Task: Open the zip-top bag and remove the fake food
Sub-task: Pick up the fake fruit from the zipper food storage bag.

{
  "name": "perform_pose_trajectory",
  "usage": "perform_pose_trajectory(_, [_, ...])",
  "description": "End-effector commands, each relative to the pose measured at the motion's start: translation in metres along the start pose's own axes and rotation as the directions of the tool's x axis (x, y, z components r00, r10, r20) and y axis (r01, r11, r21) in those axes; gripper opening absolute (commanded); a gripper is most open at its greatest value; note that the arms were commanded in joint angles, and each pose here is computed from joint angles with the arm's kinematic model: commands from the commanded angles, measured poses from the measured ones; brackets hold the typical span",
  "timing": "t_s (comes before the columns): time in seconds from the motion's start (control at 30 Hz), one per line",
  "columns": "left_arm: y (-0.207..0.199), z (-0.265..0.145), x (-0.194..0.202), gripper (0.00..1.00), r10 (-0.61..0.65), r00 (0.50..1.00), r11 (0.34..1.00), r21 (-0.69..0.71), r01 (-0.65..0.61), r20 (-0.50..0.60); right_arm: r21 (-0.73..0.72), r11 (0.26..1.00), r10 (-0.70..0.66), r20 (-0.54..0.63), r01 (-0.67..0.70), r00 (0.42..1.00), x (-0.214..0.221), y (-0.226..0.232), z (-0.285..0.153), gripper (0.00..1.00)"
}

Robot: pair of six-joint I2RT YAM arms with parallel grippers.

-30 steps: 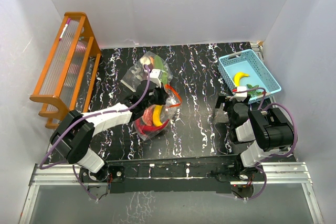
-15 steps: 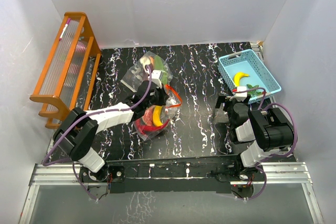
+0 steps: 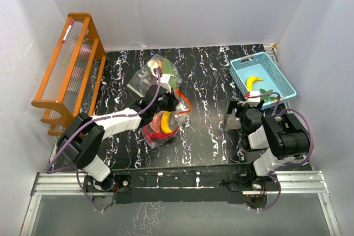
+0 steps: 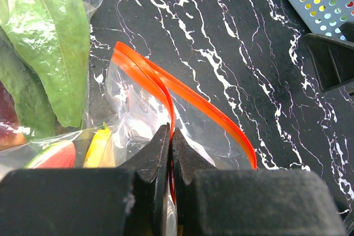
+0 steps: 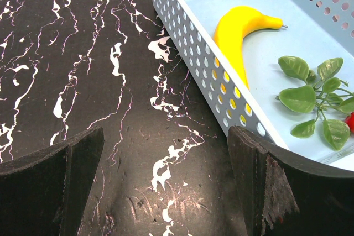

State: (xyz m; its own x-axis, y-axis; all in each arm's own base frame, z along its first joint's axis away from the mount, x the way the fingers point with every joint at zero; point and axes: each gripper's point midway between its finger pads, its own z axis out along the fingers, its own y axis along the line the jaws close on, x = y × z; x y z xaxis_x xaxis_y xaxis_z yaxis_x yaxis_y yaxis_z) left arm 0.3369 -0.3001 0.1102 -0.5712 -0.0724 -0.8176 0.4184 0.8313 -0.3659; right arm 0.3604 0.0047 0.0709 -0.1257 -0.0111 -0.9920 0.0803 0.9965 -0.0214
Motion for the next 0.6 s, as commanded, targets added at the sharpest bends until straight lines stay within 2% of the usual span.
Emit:
perform_pose_trajectory(0.0, [0.0, -0.005, -0.002, 0.0, 0.01, 1.0, 1.0, 0.01, -0.01, 0.002, 0.0, 1.0, 0.015, 0.075, -0.015, 0.997, -0.022, 0.0, 0.008, 0.98])
perform_pose_trajectory(0.57, [0.004, -0.018, -0.006, 0.0, 0.023, 1.0, 1.0, -0.014, -0.023, 0.015, 0.001, 1.0, 0.015, 0.074, -0.015, 0.997, -0.022, 0.0, 0.008, 0.98])
